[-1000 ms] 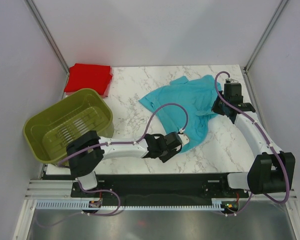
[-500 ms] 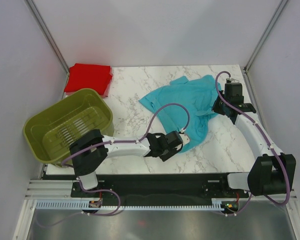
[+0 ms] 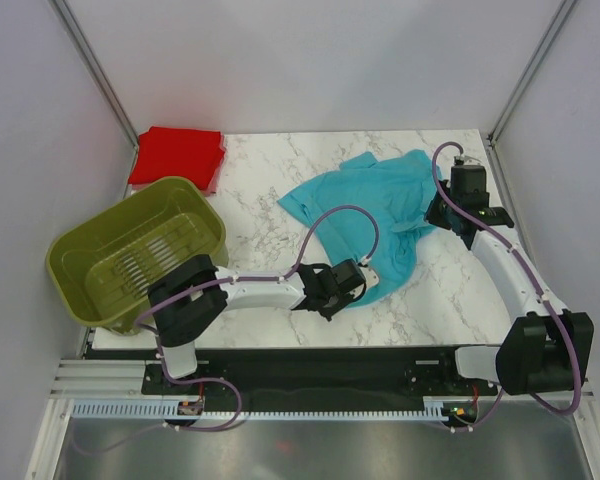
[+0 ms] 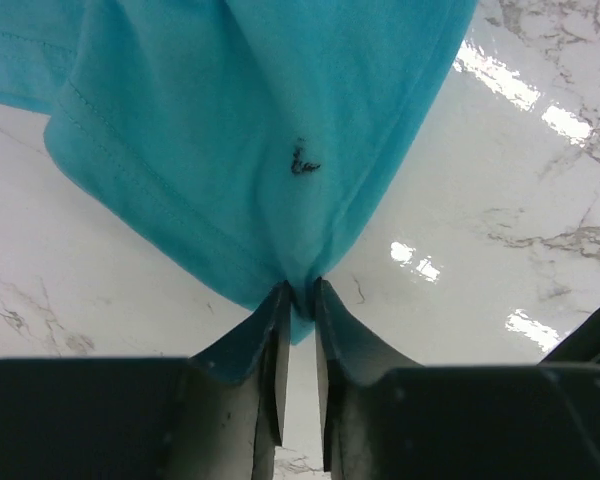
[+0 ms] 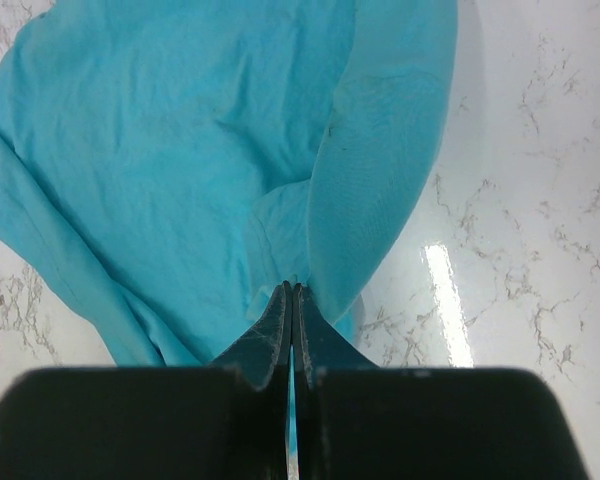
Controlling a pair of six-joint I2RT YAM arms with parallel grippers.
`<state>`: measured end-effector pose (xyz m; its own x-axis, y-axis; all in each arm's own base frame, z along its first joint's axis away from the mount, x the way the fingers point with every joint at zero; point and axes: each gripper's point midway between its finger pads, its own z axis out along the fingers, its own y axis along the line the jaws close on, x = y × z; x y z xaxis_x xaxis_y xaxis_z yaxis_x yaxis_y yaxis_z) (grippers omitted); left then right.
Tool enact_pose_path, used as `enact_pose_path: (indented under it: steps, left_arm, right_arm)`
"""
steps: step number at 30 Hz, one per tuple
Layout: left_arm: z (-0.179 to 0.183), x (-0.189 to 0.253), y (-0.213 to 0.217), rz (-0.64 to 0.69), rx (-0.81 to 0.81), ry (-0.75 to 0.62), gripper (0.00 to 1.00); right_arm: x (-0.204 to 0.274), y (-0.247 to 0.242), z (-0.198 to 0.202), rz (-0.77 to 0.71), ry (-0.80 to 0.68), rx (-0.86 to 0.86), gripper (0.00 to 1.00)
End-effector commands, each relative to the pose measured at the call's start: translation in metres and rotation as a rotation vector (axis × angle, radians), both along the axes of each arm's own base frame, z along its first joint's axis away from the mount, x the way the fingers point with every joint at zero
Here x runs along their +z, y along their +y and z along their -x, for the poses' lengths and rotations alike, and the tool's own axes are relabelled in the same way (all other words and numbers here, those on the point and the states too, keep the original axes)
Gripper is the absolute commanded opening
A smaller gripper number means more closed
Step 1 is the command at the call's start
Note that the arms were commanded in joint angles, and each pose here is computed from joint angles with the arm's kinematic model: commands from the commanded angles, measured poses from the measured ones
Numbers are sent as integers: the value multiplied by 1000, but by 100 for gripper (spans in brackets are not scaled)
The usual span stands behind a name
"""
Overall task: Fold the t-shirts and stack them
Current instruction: Flatten the tshirt out
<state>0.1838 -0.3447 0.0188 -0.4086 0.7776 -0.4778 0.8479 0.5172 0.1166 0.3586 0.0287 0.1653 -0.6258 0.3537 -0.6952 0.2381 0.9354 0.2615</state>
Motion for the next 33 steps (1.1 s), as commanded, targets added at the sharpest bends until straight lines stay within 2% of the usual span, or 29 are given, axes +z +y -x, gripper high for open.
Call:
enact_pose_path:
  steps: [1, 3, 7, 8, 9, 11, 12, 14, 15, 16, 17, 18, 19, 23, 25, 28, 31, 33]
  left_arm:
    - [2, -7, -1, 1, -2, 17, 13]
    - [3, -3, 2, 8, 13, 13, 2]
    - [-15, 28, 9, 42, 92, -101, 2]
    - [-29, 46, 14, 36, 135, -181, 2]
    - [-36, 64, 15, 47, 152, -226, 2]
    - [-57, 136, 9, 134, 178, -365, 2]
    - [-60, 159, 11, 143, 176, -400, 2]
    - [-71, 241, 3, 243, 151, -514, 2]
    - [-72, 265, 5, 262, 145, -547, 2]
    - [-74, 318, 6, 331, 152, -624, 2]
    - [-73, 343, 9, 361, 157, -664, 2]
    - [-71, 367, 12, 390, 160, -703, 2]
    - [-65, 411, 19, 436, 174, -779, 2]
    - [-28, 507, 50, 578, 193, -913, 2]
    - [-2, 542, 65, 635, 194, -948, 2]
    - [23, 560, 76, 647, 187, -968, 2]
    - [29, 555, 76, 603, 185, -978, 2]
    - [29, 548, 73, 586, 180, -977, 2]
  right_arm:
    - [25, -4, -6, 4, -76, -28, 0]
    - [28, -6, -6, 8, -80, -42, 0]
    - [55, -9, -9, -12, -117, -92, 0]
    - [64, -10, -7, -15, -120, -103, 0]
    - [94, -12, -12, -15, -177, -114, 0]
    - [126, -25, -8, 24, -209, -171, 0]
    - [171, -30, -9, 27, -303, -196, 0]
    - [216, -42, 2, 46, -390, -256, 0]
    - [262, -47, 10, 36, -494, -282, 0]
    - [287, -51, 20, 33, -552, -303, 0]
    - [307, -56, 31, 37, -596, -332, 0]
    - [348, -60, 48, 21, -696, -351, 0]
    - [371, -63, 67, 11, -763, -368, 0]
    - [446, -79, 149, -25, -1033, -445, 0]
    - [466, -87, 195, -46, -1140, -482, 0]
    - [481, -95, 244, -75, -1246, -520, 0]
    - [484, -94, 263, -88, -1278, -514, 0]
    - [480, -92, 258, -75, -1257, -499, 0]
